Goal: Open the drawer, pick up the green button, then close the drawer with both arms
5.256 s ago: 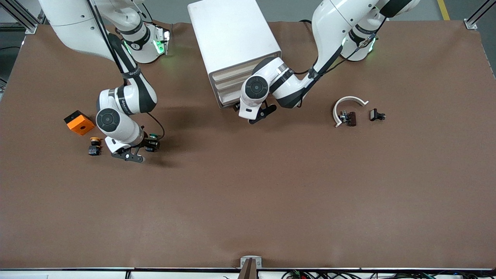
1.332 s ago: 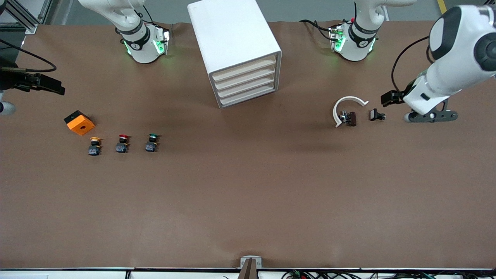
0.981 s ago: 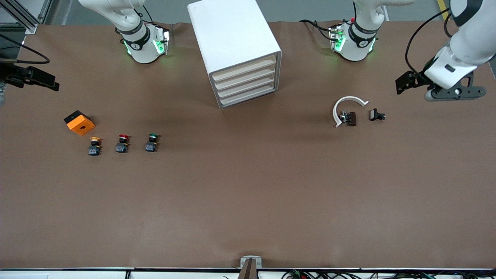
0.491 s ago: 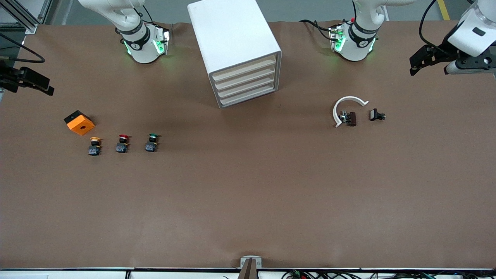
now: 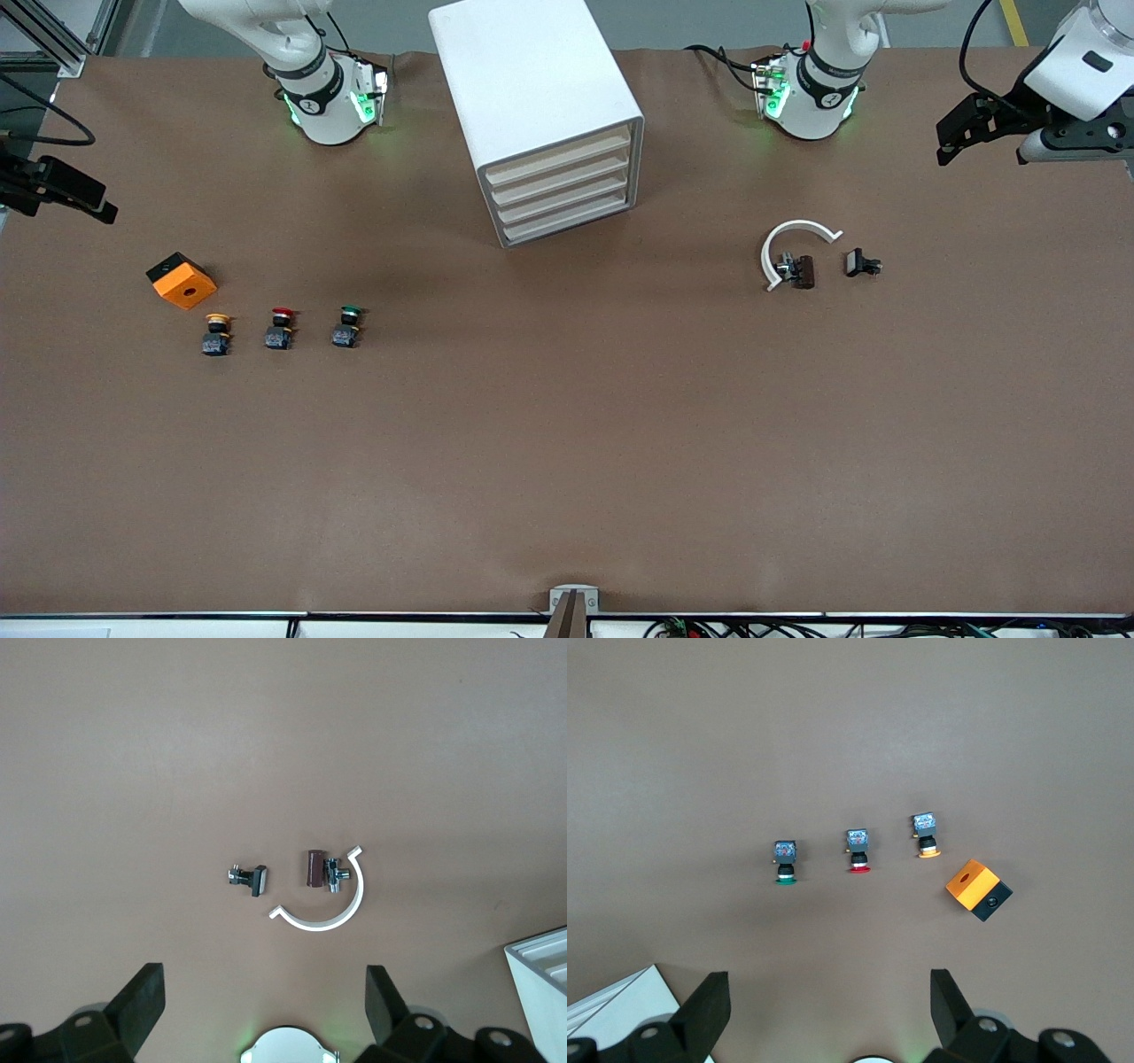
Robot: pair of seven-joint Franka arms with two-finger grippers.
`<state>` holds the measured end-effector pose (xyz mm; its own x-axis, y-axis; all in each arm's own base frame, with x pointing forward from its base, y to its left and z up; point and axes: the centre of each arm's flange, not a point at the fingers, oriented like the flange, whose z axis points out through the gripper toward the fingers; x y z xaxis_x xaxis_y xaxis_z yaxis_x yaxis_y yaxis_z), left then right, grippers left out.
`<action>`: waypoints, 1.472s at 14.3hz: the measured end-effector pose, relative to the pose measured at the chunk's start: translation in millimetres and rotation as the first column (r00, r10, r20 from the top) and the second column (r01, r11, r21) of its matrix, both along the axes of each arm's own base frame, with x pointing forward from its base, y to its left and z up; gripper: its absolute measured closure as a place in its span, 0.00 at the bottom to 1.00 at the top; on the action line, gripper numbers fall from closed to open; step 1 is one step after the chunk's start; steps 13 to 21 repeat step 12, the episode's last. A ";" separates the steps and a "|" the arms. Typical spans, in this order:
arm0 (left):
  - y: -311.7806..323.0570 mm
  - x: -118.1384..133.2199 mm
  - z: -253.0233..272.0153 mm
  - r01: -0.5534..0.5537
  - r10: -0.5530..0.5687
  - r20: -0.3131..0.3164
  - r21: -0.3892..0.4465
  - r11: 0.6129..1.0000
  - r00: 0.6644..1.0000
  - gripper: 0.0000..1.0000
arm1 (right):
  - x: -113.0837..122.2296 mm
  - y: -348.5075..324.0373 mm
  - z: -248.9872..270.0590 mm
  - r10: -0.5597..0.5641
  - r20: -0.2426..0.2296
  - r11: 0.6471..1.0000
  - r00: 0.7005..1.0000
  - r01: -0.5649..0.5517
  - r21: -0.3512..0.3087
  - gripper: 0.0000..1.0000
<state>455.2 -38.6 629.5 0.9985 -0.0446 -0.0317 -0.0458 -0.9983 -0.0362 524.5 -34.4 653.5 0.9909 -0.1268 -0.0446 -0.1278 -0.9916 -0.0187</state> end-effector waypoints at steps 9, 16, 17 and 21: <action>-3.3 0.4 7.4 0.014 -0.014 0.009 -0.027 1.000 1.000 0.00 | -17.3 -15.6 7.3 0.044 0.024 0.999 0.999 -0.045 0.009 0.00; -3.2 0.5 7.3 0.013 -0.012 0.008 -0.028 1.000 1.000 0.00 | -24.0 -15.1 17.6 0.062 0.044 0.998 0.997 -0.063 0.003 0.00; -3.2 0.5 7.3 0.013 -0.012 0.008 -0.028 1.000 1.000 0.00 | -24.0 -15.1 17.6 0.062 0.044 0.998 0.997 -0.063 0.003 0.00; -3.2 0.5 7.3 0.013 -0.012 0.008 -0.028 1.000 1.000 0.00 | -24.0 -15.1 17.6 0.062 0.044 0.998 0.997 -0.063 0.003 0.00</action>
